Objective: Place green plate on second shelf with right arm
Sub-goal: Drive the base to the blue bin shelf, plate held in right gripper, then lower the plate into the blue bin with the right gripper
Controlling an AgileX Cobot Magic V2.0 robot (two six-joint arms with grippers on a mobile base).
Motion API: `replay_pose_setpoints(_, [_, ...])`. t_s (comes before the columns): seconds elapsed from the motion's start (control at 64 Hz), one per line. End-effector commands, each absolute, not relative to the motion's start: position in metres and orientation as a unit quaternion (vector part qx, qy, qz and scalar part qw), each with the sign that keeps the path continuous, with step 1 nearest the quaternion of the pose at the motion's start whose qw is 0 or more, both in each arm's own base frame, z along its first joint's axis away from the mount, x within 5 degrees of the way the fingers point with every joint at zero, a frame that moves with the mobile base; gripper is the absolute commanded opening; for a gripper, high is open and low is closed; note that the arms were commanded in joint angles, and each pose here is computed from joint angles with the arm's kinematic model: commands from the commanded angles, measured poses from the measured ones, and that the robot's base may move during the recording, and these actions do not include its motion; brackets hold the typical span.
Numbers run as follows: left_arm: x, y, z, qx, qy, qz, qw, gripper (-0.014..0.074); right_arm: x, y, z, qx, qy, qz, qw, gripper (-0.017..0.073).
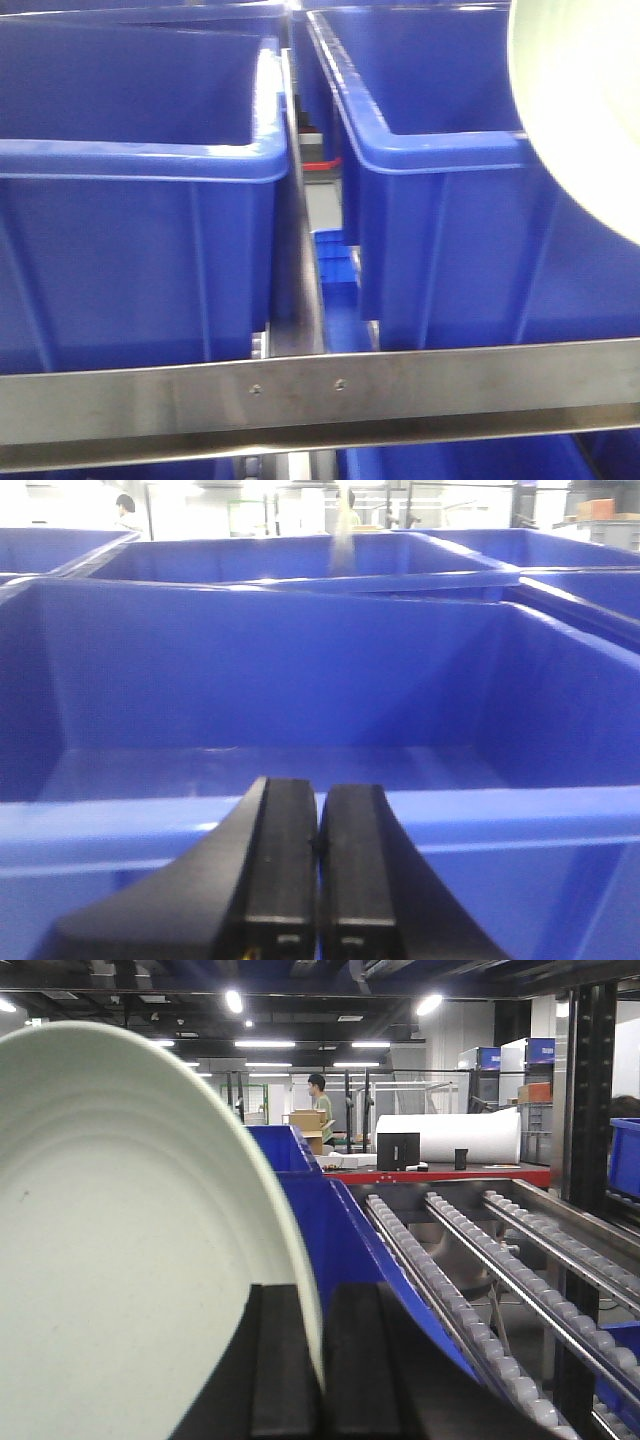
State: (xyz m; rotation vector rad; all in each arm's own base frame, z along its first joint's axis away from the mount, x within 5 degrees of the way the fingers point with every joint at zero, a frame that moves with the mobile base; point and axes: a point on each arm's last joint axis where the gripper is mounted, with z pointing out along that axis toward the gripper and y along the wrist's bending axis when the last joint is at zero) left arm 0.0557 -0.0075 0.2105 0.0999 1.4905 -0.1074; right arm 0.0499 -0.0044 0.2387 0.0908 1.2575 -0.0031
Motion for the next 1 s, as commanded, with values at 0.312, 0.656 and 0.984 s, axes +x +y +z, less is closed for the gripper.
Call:
replay_pose_setpoints(0.312, [0.055, -0.007, 0.206, 0.041, 0.655, -0.053, 0.753, 0.0130, 0.043, -0.005, 0.258, 0.043, 0.530, -0.005, 0.847, 0.0053])
replay_pose_setpoints(0.656, [0.055, -0.007, 0.206, 0.041, 0.655, -0.053, 0.753, 0.0130, 0.043, -0.005, 0.258, 0.043, 0.530, -0.005, 0.847, 0.0053])
replay_pose_setpoints(0.984, [0.055, -0.007, 0.206, 0.041, 0.655, -0.053, 0.753, 0.0130, 0.035, -0.006, 0.273, 0.046, 0.458, -0.010, 0.888, 0.0053])
